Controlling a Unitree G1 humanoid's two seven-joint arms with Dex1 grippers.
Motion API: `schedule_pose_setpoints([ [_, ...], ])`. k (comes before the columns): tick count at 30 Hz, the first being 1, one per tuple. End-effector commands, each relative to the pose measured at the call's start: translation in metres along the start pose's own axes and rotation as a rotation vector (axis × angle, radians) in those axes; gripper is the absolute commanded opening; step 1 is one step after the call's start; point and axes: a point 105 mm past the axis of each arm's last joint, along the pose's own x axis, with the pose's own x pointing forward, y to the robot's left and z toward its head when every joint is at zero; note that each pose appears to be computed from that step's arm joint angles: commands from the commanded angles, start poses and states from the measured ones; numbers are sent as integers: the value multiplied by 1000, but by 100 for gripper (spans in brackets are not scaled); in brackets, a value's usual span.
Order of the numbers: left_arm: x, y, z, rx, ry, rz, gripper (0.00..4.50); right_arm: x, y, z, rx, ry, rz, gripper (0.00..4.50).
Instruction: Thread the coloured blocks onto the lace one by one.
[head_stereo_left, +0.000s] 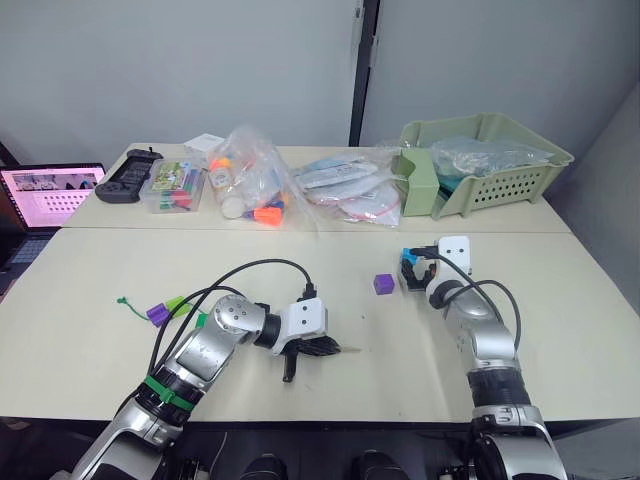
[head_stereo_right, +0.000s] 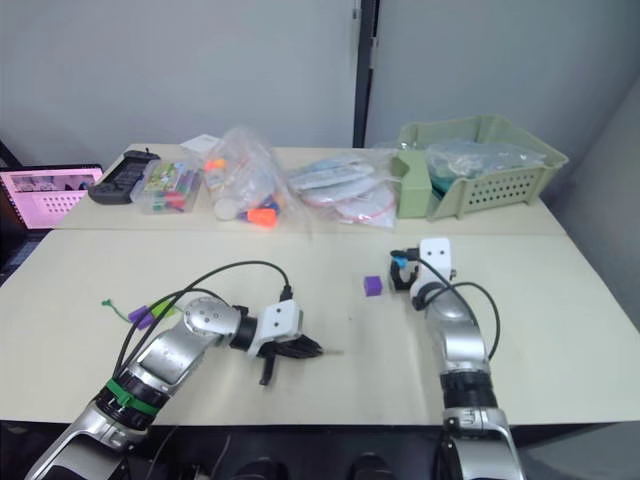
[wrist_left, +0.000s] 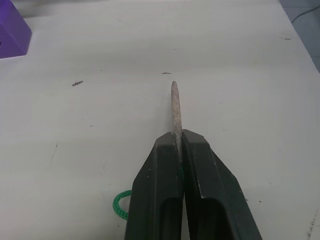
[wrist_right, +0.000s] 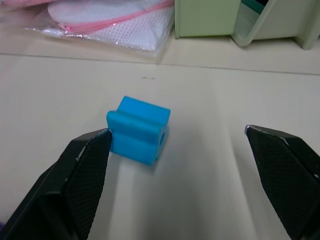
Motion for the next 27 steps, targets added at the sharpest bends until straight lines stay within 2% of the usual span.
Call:
schedule_pose_setpoints([
  [1,-3,3,11,35,-32,14,0,-3,10,24,2,-72,28,448],
  [14,-5,3,10,34,-26,19,0,34,4,23,38,-15,-19,448],
  [21,-6,3,8,31,-21,21,0,48,-3,9,65,50,-103,448],
  [27,-5,2,8,32,-21,20,0,51,-1,7,75,51,-99,260],
])
